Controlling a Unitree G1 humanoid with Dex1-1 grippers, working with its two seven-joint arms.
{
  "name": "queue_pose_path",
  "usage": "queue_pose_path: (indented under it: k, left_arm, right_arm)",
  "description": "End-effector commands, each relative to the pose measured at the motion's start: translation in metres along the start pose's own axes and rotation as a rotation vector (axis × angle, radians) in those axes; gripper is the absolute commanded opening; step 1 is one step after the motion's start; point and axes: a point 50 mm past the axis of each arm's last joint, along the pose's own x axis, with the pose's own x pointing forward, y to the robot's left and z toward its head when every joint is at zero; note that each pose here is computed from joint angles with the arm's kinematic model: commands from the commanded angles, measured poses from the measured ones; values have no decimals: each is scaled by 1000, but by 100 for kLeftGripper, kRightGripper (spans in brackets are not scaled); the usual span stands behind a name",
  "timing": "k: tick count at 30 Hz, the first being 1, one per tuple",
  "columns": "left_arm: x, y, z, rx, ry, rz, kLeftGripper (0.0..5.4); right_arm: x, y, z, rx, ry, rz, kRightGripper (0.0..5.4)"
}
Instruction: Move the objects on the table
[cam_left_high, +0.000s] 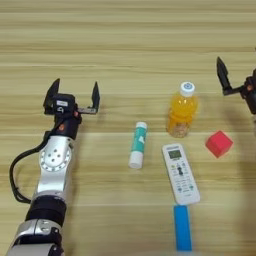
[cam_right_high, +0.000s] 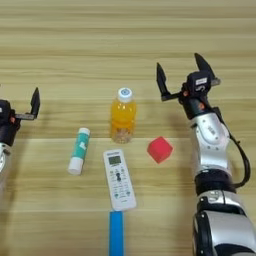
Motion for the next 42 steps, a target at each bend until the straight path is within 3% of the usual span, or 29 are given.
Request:
queue_pose_path:
  k: [1,8,11,22,31,37,40,42]
  left_arm:
    - [-2,2,2,9,-8,-15,540]
    - [-5,3,3,-7,0,-53,540]
    - [-8,-4,4,-47,30,-117,540]
    - [-15,-21,13,-73,177,-348,540]
    - [-23,-33,22,-189,327,-529,540]
    - [-27,-34,21,-214,430,-620,540]
    - [-30,-37,22,-252,458,-660,540]
    - [-30,-37,23,-245,477,-680,540]
  right_arm:
    - [3,2,-2,31,-6,-26,538]
    - [3,4,-7,60,18,-47,538]
    - [3,5,-7,59,17,-46,538]
    - [4,12,-3,42,14,-43,538]
    - [5,19,0,33,7,-37,538]
    - [6,23,2,31,4,-36,538]
    - [6,25,2,30,4,-36,538]
    - [6,25,2,32,4,-37,538]
